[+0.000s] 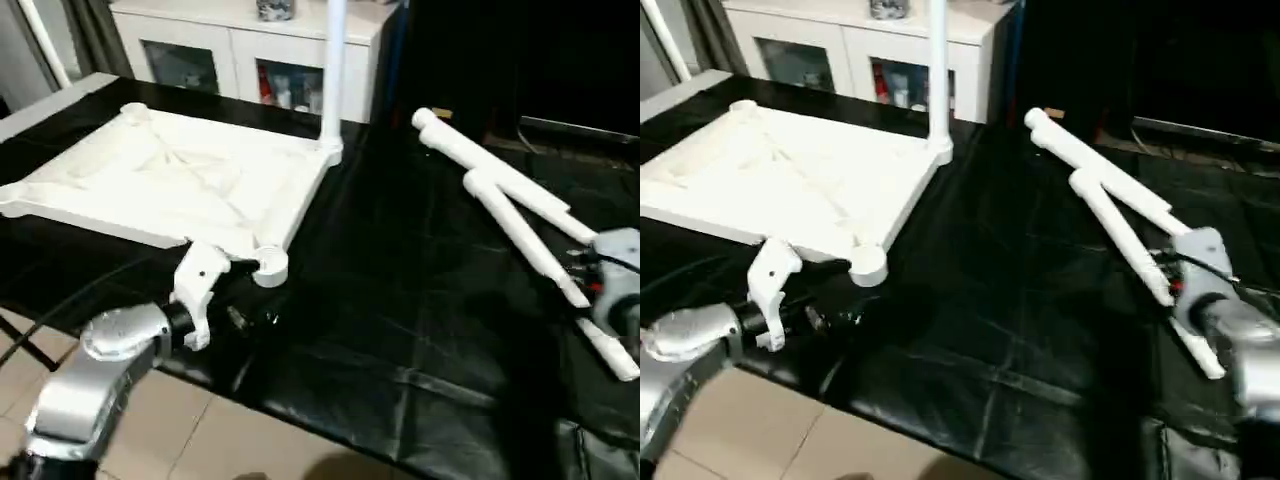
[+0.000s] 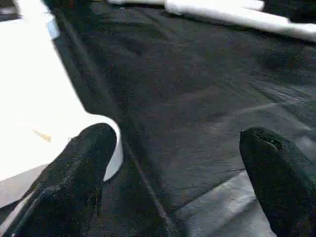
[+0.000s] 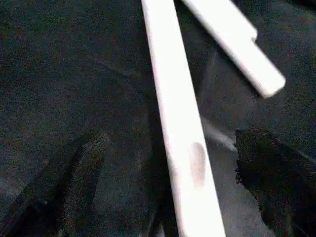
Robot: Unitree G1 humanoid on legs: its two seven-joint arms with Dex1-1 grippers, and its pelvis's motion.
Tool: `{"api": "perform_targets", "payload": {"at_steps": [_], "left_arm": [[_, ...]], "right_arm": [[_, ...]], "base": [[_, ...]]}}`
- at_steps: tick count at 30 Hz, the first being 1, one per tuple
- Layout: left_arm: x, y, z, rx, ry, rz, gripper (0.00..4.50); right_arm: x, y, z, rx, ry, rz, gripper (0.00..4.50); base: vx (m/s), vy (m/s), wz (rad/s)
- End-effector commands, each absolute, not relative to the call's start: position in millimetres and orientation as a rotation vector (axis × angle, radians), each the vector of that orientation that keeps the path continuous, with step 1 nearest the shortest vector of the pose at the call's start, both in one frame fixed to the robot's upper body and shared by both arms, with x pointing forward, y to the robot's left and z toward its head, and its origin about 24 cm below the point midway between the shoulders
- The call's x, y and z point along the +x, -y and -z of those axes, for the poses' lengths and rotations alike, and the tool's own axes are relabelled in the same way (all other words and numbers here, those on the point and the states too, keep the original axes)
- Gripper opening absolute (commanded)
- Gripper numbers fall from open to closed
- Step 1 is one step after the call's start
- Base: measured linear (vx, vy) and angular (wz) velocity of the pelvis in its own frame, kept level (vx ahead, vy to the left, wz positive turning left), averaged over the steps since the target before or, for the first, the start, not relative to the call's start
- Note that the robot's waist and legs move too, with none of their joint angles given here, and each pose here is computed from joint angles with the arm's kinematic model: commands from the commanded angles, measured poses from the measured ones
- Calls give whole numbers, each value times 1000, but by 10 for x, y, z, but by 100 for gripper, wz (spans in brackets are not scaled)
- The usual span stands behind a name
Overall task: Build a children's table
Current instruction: Pick table leg
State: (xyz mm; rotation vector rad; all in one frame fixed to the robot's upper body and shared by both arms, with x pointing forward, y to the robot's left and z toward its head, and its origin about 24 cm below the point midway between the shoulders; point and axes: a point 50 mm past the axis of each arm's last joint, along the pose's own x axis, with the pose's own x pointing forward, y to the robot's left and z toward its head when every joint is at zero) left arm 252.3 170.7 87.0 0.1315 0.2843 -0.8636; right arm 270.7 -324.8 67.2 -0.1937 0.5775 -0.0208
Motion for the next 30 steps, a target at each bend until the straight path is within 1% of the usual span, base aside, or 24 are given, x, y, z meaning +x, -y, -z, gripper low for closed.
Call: {"api": "perform_targets", "payload": {"at_steps": [1,7,9,10,19,20,25,26,27,28,29,30], "left_arm": [[2484,-1646,-994,137,-266,959,446],[2382,-1585,-1064,140,-292,1099,446],[2359,-1570,-1081,132,-301,1133,450],[2357,-1570,-1085,131,-304,1136,450],[2385,-1572,-1104,131,-305,1121,450],[2386,-1572,-1104,131,-305,1121,450],[2388,-1567,-1103,127,-306,1117,450],[2386,-1565,-1102,126,-307,1118,450],[2386,-1565,-1100,126,-308,1117,450],[2386,-1565,-1100,126,-308,1117,450],[2387,-1564,-1099,127,-309,1117,450],[2392,-1563,-1099,129,-309,1116,450]], "right_arm": [[2692,3413,-625,-134,-602,67,450],[2651,3537,-453,-67,-662,96,450],[2647,3557,-409,-59,-676,102,421],[2653,3564,-399,-56,-677,104,421],[2724,3558,-393,-45,-660,82,336],[2725,3558,-393,-45,-660,81,336],[2734,3555,-378,-46,-658,68,289],[2736,3554,-375,-44,-657,64,289],[2736,3554,-373,-43,-656,61,269],[2736,3554,-373,-43,-656,61,269],[2738,3555,-371,-44,-655,59,247],[2741,3552,-370,-48,-652,54,242]], "base": [[0,0,0],[0,0,0],[0,0,0],[0,0,0],[0,0,0],[0,0,0],[0,0,0],[0,0,0],[0,0,0],[0,0,0],[0,0,0],[0,0,0]]}}
